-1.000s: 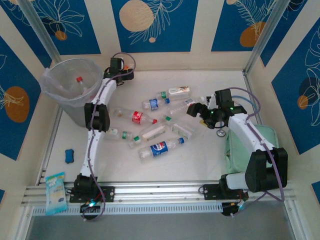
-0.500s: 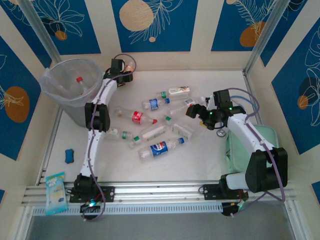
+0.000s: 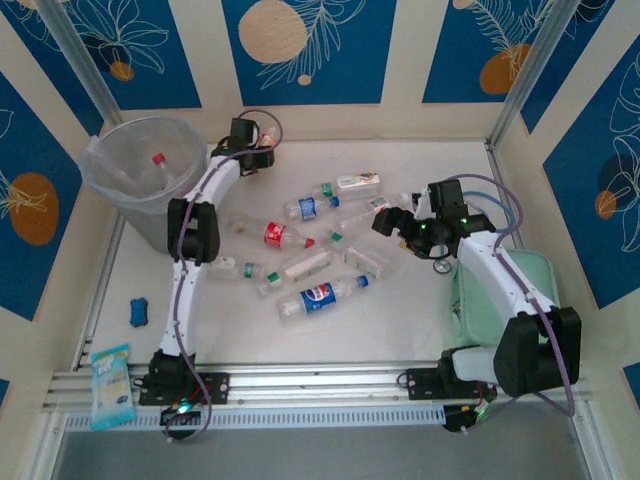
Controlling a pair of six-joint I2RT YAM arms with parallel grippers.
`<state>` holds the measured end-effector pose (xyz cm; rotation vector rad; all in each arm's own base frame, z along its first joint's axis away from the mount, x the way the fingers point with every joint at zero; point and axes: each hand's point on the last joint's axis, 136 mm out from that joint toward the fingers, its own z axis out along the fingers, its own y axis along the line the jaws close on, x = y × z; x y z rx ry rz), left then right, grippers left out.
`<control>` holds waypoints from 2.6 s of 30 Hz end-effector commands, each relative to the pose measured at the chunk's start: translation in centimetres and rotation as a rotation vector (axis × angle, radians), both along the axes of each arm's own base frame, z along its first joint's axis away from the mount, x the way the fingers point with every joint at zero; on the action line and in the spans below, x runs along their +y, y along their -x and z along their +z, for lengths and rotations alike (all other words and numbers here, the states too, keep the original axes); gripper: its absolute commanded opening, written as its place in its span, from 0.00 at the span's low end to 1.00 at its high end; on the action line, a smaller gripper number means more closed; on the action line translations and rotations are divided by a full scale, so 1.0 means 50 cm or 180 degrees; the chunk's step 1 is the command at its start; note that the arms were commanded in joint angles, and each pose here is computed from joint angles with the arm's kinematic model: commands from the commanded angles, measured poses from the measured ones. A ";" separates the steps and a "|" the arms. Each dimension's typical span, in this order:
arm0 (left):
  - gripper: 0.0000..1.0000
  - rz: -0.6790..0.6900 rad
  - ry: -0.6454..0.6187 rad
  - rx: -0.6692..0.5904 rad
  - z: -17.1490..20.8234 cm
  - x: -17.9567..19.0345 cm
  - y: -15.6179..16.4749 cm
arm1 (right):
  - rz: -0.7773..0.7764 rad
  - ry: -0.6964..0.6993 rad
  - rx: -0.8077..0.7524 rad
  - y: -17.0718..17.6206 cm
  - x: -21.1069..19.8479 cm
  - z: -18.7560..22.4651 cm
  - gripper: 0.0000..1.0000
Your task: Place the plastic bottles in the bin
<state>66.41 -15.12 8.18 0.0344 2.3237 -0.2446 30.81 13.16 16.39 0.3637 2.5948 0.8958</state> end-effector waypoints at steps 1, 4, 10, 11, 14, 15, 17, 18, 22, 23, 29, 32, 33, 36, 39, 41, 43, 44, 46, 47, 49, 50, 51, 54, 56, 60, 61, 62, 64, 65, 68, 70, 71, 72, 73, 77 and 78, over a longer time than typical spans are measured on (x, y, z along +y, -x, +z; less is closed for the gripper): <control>0.24 -0.0335 0.0066 -0.0701 0.230 -0.088 0.017 | 0.0006 -0.0011 -0.0101 0.001 0.004 0.039 0.95; 0.18 -0.0469 0.0073 -0.0880 0.314 -0.119 0.055 | -0.0008 0.0013 -0.0169 0.001 0.001 0.057 0.95; 0.03 -0.0801 0.0091 -0.1344 0.516 -0.167 0.170 | -0.0080 0.0075 -0.0293 -0.007 -0.011 0.091 0.95; 0.00 -0.0851 0.0041 -0.1402 0.547 -0.171 0.195 | -0.0080 0.0067 -0.0305 -0.009 -0.011 0.095 0.95; 0.00 -0.0903 -0.0150 -0.1561 0.631 -0.157 0.265 | -0.0054 0.0021 -0.0348 -0.014 -0.003 0.107 0.95; 0.00 -0.0868 -0.0198 -0.1589 0.657 -0.142 0.288 | -0.0045 0.0010 -0.0368 -0.016 -0.001 0.111 0.95; 0.00 -0.0768 -0.0316 -0.1622 0.697 -0.106 0.326 | -0.0024 -0.0017 -0.0391 -0.020 0.004 0.117 0.95; 0.00 -0.0700 -0.0383 -0.1616 0.714 -0.081 0.346 | -0.0014 -0.0026 -0.0404 -0.023 0.007 0.118 0.95; 0.00 -0.0321 -0.0531 -0.1413 0.737 0.057 0.406 | 0.0046 -0.0086 -0.0420 -0.035 0.018 0.119 0.95; 0.00 -0.0166 -0.0504 -0.1346 0.738 0.107 0.420 | 0.0070 -0.0111 -0.0419 -0.039 0.023 0.117 0.95; 0.00 0.0335 -0.1020 -0.0654 0.658 0.319 0.478 | 0.0219 -0.0210 -0.0338 -0.064 0.046 0.103 0.95; 0.00 0.0367 -0.1169 -0.0139 0.602 0.376 0.493 | 0.0298 -0.0284 -0.0343 -0.080 0.064 0.099 0.95; 0.00 0.0355 -0.1202 0.0000 0.585 0.387 0.497 | 0.0322 -0.0301 -0.0335 -0.084 0.070 0.096 0.95; 0.00 0.0247 -0.1282 0.0306 0.545 0.395 0.509 | 0.0384 -0.0329 -0.0299 -0.092 0.083 0.086 0.95; 0.00 0.0222 -0.1468 0.0609 0.509 0.414 0.529 | 0.0425 -0.0321 -0.0248 -0.096 0.089 0.071 0.95; 0.00 0.0289 -0.1547 0.0740 0.494 0.435 0.547 | 0.0433 -0.0315 -0.0219 -0.098 0.089 0.064 0.95; 0.00 0.0332 -0.1460 0.0748 0.486 0.444 0.557 | 0.0442 -0.0318 -0.0205 -0.102 0.090 0.059 0.95; 0.00 0.0364 -0.1404 0.0752 0.481 0.448 0.561 | 0.0441 -0.0319 -0.0197 -0.104 0.090 0.057 0.95; 0.00 0.0377 -0.1334 0.0807 0.466 0.452 0.567 | 0.0454 -0.0323 -0.0188 -0.107 0.093 0.054 0.95; 0.00 0.0351 -0.1314 0.0858 0.454 0.449 0.568 | 0.0459 -0.0323 -0.0181 -0.109 0.094 0.053 0.95; 0.00 0.0252 -0.1259 0.0966 0.429 0.440 0.568 | 0.0462 -0.0318 -0.0174 -0.112 0.094 0.050 0.95; 0.00 0.0221 -0.1253 0.1028 0.417 0.439 0.568 | 0.0466 -0.0313 -0.0164 -0.113 0.094 0.047 0.95; 0.00 0.0193 -0.1252 0.1078 0.407 0.439 0.567 | 0.0462 -0.0310 -0.0160 -0.114 0.093 0.045 0.95; 0.00 0.0069 -0.1221 0.1214 0.378 0.433 0.560 | 0.0463 -0.0311 -0.0140 -0.117 0.094 0.040 0.95; 0.00 -0.0020 -0.1162 0.1315 0.358 0.423 0.557 | 0.0465 -0.0318 -0.0123 -0.119 0.095 0.037 0.95; 0.00 -0.0245 -0.1036 0.1482 0.320 0.388 0.551 | 0.0471 -0.0321 -0.0107 -0.122 0.098 0.034 0.95; 0.00 -0.0308 -0.1046 0.1533 0.309 0.379 0.550 | 0.0462 -0.0318 -0.0095 -0.122 0.097 0.032 0.95; 0.00 -0.0369 -0.1045 0.1570 0.299 0.368 0.549 | 0.0463 -0.0314 -0.0096 -0.122 0.097 0.032 0.95; 0.00 -0.0461 -0.1001 0.1608 0.284 0.349 0.546 | 0.0451 -0.0307 -0.0090 -0.121 0.095 0.032 0.95; 0.00 -0.0497 -0.0967 0.1614 0.276 0.340 0.543 | 0.0445 -0.0302 -0.0094 -0.121 0.095 0.033 0.95; 0.00 -0.0580 -0.0777 0.1543 0.261 0.309 0.530 | 0.0390 -0.0252 -0.0099 -0.119 0.087 0.034 0.95; 0.00 -0.0606 -0.0595 0.1453 0.259 0.288 0.517 | 0.0342 -0.0221 -0.0110 -0.117 0.082 0.036 0.95; 0.00 -0.0594 -0.0514 0.1395 0.259 0.277 0.509 | 0.0306 -0.0208 -0.0115 -0.117 0.076 0.037 0.95; 0.00 -0.0597 -0.0454 0.1345 0.259 0.266 0.501 | 0.0286 -0.0204 -0.0121 -0.117 0.074 0.039 0.95; 0.00 -0.0617 -0.0398 0.1292 0.260 0.253 0.493 | 0.0252 -0.0197 -0.0123 -0.116 0.070 0.040 0.95; 0.00 -0.0680 -0.0213 0.1092 0.271 0.202 0.458 | 0.0153 -0.0196 -0.0104 -0.111 0.056 0.043 0.95; 0.00 -0.0675 -0.0153 0.1042 0.278 0.196 0.450 | 0.0141 -0.0196 -0.0105 -0.109 0.054 0.044 0.94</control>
